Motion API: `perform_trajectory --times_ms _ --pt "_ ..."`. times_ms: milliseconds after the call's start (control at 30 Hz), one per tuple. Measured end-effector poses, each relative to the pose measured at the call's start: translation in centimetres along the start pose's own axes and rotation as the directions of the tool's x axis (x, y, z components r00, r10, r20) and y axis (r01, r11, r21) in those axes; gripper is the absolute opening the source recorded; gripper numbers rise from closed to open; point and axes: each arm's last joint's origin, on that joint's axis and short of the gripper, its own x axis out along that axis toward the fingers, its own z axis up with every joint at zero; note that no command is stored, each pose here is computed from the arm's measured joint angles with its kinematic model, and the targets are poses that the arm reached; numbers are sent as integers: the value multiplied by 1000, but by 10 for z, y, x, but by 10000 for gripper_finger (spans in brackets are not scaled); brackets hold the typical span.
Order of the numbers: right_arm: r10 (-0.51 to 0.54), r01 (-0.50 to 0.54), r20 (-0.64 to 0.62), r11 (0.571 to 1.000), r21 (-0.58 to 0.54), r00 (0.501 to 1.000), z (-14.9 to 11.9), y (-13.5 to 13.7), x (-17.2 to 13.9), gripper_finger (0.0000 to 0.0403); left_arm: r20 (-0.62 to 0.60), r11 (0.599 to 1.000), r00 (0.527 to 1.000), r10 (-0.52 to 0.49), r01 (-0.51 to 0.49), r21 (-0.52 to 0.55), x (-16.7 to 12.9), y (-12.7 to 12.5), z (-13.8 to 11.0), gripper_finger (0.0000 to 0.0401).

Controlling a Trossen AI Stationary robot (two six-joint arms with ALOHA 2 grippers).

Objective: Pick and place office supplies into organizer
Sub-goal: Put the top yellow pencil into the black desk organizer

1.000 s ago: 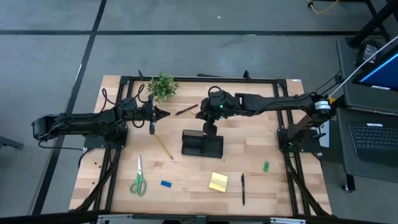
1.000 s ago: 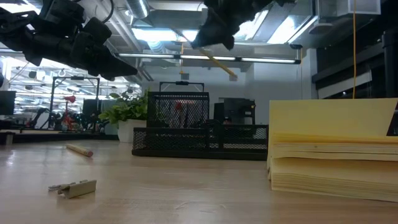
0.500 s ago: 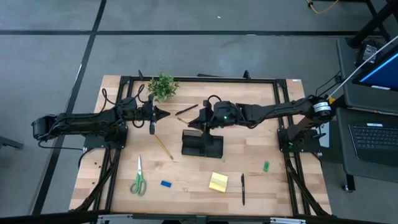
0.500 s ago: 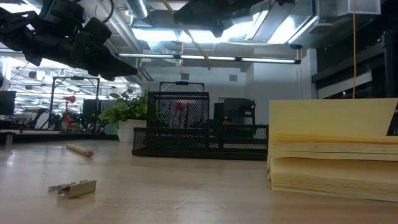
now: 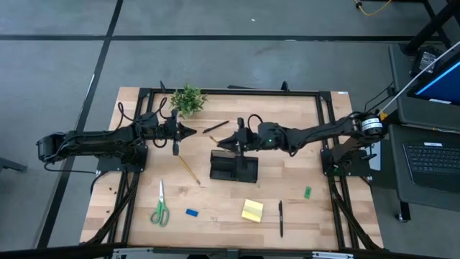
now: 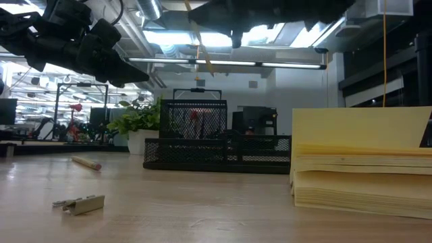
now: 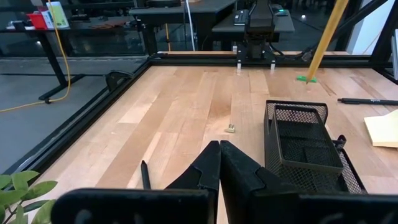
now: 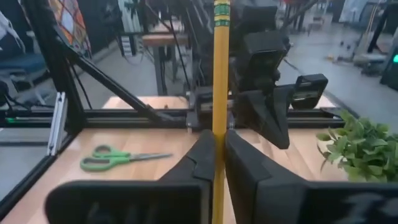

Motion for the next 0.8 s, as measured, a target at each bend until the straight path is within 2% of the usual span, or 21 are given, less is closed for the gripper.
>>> perform_trajectory --times_ms 167,400,633,800 --pt "7 -8 71 1000 5 997 -13 1 -8 41 0 1000 1000 0 0 0 0 0 0 2" --pt "8 -8 111 1000 5 994 -27 1 -16 24 6 1000 1000 1 -1 1 0 0 1 6" --pt "-5 5 122 1000 1 992 -48 1 -4 38 15 1000 1000 1 -1 -21 0 0 1 2" --pt "-28 28 141 1000 3 990 -58 0 2 30 15 1000 1000 1 0 -22 0 0 1 6"
